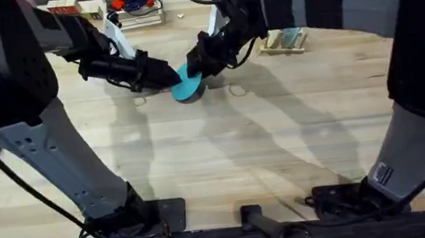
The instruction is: Pick up the plates from the table one by one and place each into a slot on the dish rack.
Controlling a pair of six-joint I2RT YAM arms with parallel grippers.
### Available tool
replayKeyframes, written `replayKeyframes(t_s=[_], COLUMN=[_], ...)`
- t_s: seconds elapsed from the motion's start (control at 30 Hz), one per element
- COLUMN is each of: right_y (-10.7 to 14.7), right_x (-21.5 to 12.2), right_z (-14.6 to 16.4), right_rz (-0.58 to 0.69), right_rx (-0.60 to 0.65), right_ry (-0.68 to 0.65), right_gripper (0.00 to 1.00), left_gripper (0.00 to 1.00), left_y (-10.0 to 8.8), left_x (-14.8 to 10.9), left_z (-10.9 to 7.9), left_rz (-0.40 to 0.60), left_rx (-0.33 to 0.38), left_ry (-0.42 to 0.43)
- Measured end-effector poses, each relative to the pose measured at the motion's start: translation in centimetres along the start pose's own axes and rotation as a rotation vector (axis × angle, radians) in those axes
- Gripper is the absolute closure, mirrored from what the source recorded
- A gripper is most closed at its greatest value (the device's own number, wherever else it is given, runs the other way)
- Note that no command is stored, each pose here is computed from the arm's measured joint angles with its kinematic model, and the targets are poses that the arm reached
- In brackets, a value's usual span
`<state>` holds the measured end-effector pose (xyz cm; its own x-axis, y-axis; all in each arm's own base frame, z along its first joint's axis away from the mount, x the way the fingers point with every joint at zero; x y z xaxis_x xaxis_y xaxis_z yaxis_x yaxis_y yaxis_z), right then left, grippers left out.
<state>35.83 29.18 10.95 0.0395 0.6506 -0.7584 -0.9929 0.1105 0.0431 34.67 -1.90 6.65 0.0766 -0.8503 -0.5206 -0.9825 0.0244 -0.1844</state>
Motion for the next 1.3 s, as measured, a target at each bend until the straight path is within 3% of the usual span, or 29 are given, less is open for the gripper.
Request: replayKeyframes(t_s=[0.47,0.57,0.67,0.9,1.3], right_y=[1.0,1.2,1.2,0.7,0.6], right_x=[-0.8,-1.5,-2.5,-4.3,-9.5], right_z=[-0.2,-0.1,-0.1,0.0,-0.9], right_rz=[0.07,0.081,0.079,0.049,-0.014], right_rx=[-0.014,-0.043,-0.082,-0.185,-0.334], right_ry=[0.042,0.094,0.159,0.278,0.58], right_gripper=[0.971,0.971,0.971,0.97,0.97], left_gripper=[0.961,0.961,0.961,0.961,0.959], left_y=[1.1,1.4,1.5,1.2,3.0], left_x=[0.1,0.1,-0.9,-4.5,-8.6], left_z=[-0.4,-0.5,-0.9,-4.0,-9.5], left_rz=[0.066,0.097,0.119,0.091,0.04], left_rx=[-0.035,-0.011,0.036,0.139,0.226], left_ry=[-0.011,-0.067,-0.173,-0.373,-0.532])
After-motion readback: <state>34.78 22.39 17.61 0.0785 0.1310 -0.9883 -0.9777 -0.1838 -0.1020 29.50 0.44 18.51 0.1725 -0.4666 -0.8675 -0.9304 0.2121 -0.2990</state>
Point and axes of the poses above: each hand's point on the last joint's axis, 136 mm out from that joint toward the fingers, its own x axis out along the fingers, its own z axis along the line the jaws close on, y = z × x, the point moved 6 cm from there along -x, back along the fingers, and after that the axes turned 12 degrees about x, right-handed, at the moved point
